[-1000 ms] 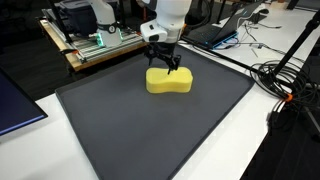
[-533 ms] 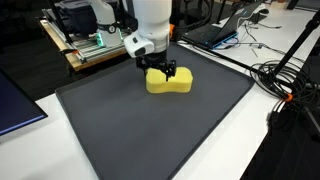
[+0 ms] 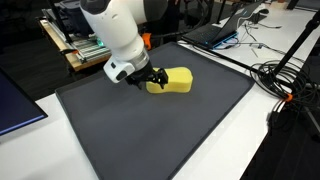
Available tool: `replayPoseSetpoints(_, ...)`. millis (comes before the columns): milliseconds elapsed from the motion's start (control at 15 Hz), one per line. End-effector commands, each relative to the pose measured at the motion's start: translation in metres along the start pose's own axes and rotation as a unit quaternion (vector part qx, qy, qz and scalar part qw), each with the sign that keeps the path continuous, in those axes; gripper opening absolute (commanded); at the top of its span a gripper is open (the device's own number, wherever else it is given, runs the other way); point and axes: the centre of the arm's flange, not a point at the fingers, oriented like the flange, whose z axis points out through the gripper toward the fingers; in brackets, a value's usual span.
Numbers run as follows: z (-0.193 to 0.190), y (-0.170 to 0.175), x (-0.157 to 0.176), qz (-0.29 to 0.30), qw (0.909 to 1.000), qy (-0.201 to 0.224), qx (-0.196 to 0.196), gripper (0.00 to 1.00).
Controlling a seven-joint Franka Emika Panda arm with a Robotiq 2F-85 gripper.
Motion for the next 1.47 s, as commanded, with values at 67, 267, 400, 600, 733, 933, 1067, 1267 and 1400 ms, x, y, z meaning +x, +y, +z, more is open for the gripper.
replayPoseSetpoints(67,0.002,0.009,0.005,-0.016,0.9999,-0.001,0.000,1.00)
replayPoseSetpoints(267,0.003,0.009,0.005,-0.022,0.9997,-0.002,-0.001,1.00)
replayPoseSetpoints(400,0.003,0.013,0.006,-0.044,0.9984,-0.034,-0.003,1.00)
replayPoseSetpoints(600,0.008,0.049,0.018,-0.076,0.9936,-0.082,0.016,1.00)
replayPoseSetpoints(733,0.008,0.084,0.025,-0.091,0.9891,-0.108,0.041,1.00)
replayPoseSetpoints(933,0.002,0.138,0.033,-0.105,0.9804,-0.141,0.089,1.00)
replayPoseSetpoints(1067,0.000,0.167,0.032,-0.115,0.9730,-0.160,0.121,1.00)
replayPoseSetpoints(1267,-0.001,0.195,0.023,-0.129,0.9638,-0.176,0.153,1.00)
replayPoseSetpoints(1400,0.006,0.193,0.012,-0.144,0.9592,-0.186,0.156,1.00)
